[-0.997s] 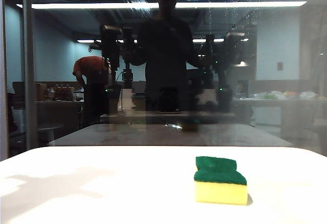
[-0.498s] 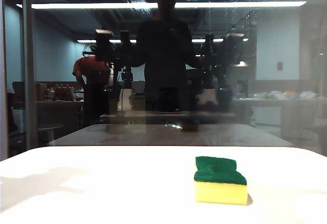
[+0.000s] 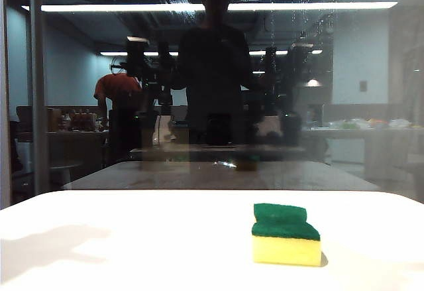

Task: Reach upward to find where there is water on the glass, pick up the sponge from the table, dry the water, and finally place the sponge back on the table.

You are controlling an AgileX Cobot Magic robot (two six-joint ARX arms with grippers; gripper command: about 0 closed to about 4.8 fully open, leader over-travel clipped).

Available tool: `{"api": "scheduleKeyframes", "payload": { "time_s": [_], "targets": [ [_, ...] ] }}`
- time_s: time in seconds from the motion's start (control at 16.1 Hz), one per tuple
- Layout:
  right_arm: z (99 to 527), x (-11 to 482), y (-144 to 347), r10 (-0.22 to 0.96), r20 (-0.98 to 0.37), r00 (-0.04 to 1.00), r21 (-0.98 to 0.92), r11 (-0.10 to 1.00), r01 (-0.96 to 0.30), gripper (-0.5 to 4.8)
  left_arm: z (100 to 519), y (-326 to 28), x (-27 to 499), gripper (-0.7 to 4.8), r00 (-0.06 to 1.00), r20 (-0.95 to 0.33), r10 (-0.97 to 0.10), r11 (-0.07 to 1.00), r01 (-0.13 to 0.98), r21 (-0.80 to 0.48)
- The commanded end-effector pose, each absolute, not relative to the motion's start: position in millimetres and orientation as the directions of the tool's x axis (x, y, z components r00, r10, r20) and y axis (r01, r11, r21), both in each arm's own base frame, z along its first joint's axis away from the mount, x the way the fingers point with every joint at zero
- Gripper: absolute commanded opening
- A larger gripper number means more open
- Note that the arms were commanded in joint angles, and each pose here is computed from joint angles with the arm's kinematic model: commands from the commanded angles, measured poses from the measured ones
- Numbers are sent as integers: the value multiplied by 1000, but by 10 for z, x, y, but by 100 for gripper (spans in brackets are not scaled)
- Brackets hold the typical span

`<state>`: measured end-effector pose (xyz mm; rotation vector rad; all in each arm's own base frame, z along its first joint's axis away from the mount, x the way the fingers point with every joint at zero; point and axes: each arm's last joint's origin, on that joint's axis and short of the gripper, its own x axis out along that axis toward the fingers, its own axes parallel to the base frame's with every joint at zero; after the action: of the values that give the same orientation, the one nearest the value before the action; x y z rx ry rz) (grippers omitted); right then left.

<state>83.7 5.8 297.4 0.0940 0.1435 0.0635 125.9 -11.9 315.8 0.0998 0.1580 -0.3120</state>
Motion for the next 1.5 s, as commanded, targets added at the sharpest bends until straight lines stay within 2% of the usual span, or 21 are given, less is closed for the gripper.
{"api": "scheduleKeyframes", "payload": {
  "time_s": [0.06, 0.25, 0.81, 1.18, 1.5],
  "targets": [
    [2951, 712, 49, 67, -110, 992, 95, 994, -56, -9, 3119, -116, 1107, -6, 946, -116, -302, 947, 312, 80],
    [2809, 623, 43, 68, -87, 994, 96, 994, -59, -9, 3012, -109, 924, -6, 952, -62, -300, 951, 303, 54],
    [2448, 579, 40, 68, -59, 996, 98, 993, -62, -9, 2699, -94, 526, -6, 949, 109, -295, 953, 285, 99],
    [2299, 672, 46, 65, -66, 996, 104, 993, -58, -9, 2511, -97, 628, -6, 951, 103, -293, 955, 286, 71],
    [2123, 774, 53, 61, -61, 996, 103, 993, -55, -9, 2263, -73, 780, -6, 974, 115, -195, 980, 188, 62]
  ]
}}
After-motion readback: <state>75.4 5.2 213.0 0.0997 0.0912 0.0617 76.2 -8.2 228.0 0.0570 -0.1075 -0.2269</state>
